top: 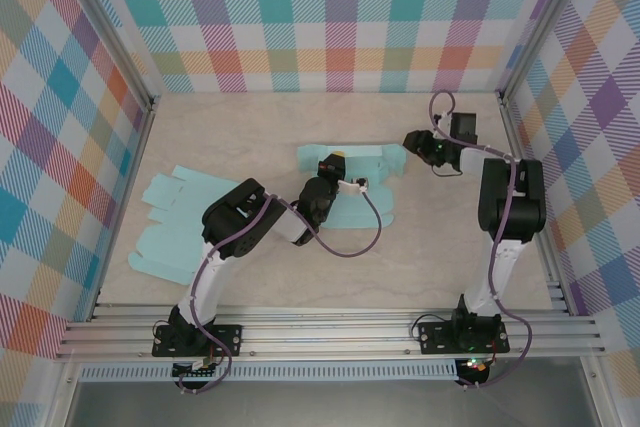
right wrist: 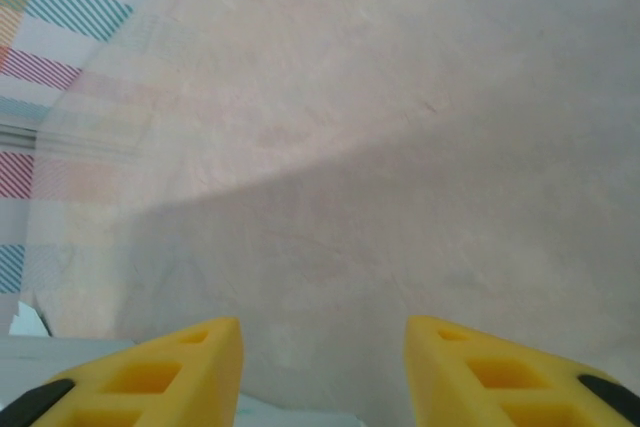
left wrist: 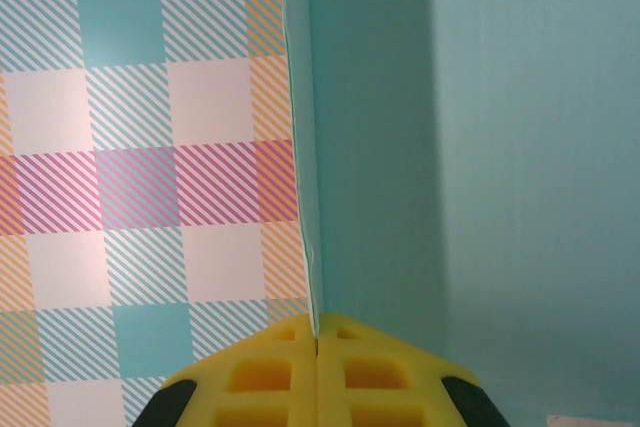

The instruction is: Fold the paper box

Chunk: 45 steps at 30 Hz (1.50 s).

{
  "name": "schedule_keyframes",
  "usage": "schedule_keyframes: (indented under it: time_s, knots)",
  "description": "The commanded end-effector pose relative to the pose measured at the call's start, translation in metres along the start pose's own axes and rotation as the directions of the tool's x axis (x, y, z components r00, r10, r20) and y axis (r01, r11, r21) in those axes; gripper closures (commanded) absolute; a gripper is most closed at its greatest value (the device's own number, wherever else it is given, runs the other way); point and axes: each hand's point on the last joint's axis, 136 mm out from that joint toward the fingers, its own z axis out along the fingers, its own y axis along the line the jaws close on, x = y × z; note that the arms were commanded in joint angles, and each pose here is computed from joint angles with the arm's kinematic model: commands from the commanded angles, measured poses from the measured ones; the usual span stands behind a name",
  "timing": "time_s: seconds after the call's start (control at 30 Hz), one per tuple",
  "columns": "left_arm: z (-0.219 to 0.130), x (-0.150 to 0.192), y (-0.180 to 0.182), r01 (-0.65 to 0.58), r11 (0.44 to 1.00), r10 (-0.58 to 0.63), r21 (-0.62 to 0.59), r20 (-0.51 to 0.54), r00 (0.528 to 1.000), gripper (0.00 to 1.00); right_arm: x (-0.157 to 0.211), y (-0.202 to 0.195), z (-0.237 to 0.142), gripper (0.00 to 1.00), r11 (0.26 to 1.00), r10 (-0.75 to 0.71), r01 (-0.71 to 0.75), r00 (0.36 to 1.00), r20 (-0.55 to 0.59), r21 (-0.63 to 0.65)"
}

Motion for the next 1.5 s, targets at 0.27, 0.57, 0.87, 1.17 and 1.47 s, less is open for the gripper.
schedule_keyframes:
  time_s: [0.27,0.57,0.87,1.17,1.47]
  knots:
    - [-0.003,-0.010,0.001,-0.019,1.000,0.019,-0.013,0.029,0.999,1.00,0.010,0.008,0.022,0.50,0.990,0.024,-0.036,0.996,-0.091,-0.140]
    - [-0.002,-0.011,-0.002,-0.031,1.000,0.031,-0.004,0.030,0.999,1.00,0.031,0.027,-0.001,0.50,0.982,-0.035,0.021,0.997,-0.072,-0.188]
    - [-0.002,-0.009,-0.008,-0.055,0.998,0.055,0.004,0.027,0.998,1.00,0.048,0.032,-0.003,0.50,0.986,-0.062,0.050,0.995,-0.077,-0.157]
    - [-0.003,-0.009,-0.012,-0.062,0.998,0.062,0.013,0.030,0.998,1.00,0.078,0.032,-0.010,0.49,0.993,-0.091,0.084,0.992,-0.082,-0.086]
    - [-0.004,-0.010,-0.012,-0.066,0.998,0.065,0.014,0.033,0.997,1.00,0.095,0.037,-0.012,0.50,0.990,-0.129,0.123,0.988,-0.086,-0.075]
